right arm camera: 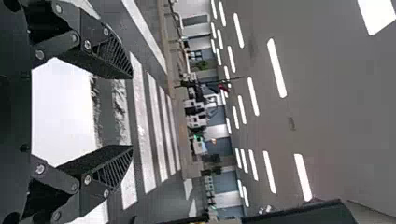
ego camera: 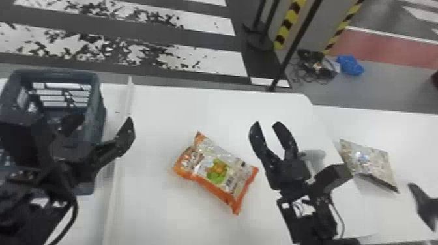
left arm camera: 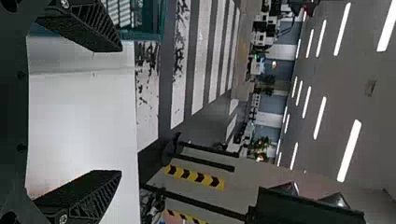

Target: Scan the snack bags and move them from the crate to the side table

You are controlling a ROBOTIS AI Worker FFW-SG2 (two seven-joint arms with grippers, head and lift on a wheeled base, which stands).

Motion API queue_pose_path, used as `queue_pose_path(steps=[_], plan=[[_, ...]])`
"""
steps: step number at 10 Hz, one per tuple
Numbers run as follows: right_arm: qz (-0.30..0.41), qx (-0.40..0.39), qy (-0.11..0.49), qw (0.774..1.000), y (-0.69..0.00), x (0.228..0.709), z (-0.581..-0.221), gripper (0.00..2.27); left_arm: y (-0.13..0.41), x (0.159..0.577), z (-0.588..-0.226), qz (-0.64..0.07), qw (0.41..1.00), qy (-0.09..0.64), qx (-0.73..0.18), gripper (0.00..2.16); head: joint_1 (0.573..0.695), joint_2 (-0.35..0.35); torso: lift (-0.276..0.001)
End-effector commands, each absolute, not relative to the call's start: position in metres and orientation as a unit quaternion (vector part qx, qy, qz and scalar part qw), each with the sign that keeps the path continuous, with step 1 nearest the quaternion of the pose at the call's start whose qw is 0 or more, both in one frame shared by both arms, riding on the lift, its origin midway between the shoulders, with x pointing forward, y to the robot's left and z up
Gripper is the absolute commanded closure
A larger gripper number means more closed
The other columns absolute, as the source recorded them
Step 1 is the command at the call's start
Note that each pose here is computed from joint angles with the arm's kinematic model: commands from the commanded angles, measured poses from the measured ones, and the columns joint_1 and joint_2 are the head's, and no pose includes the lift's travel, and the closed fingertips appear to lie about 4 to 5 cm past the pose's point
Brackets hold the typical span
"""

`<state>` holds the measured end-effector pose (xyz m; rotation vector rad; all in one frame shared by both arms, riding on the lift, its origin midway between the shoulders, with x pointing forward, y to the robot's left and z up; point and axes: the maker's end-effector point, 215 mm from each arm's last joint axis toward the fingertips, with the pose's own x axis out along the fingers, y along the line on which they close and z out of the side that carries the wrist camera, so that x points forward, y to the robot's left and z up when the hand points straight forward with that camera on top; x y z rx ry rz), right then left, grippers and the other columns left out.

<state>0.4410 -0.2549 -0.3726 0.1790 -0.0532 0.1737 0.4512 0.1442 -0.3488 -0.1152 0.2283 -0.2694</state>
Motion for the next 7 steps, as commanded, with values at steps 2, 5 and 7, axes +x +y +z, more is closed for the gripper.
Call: queue_pose_path(steps=[2,5,7], plan=[[0.126,0.092,0.014,0.988,-0.246,0.461,-0.406,2.24,0.225,0.434,-0.329,-0.092,0.987,0.106,-0.082,0.07,0.695,-0.097,-0.087],[0.132,0.084,0.025,0.987,-0.258,0.461,-0.421,2.24,0.24,0.425,-0.33,-0.094,0.985,0.111,-0.088,0.07,0.695,-0.016,-0.087],[0.131,0.068,0.072,0.986,-0.283,0.465,-0.458,2.24,0.238,0.421,-0.332,-0.098,0.984,0.115,-0.089,0.07,0.695,-0.026,-0.087]])
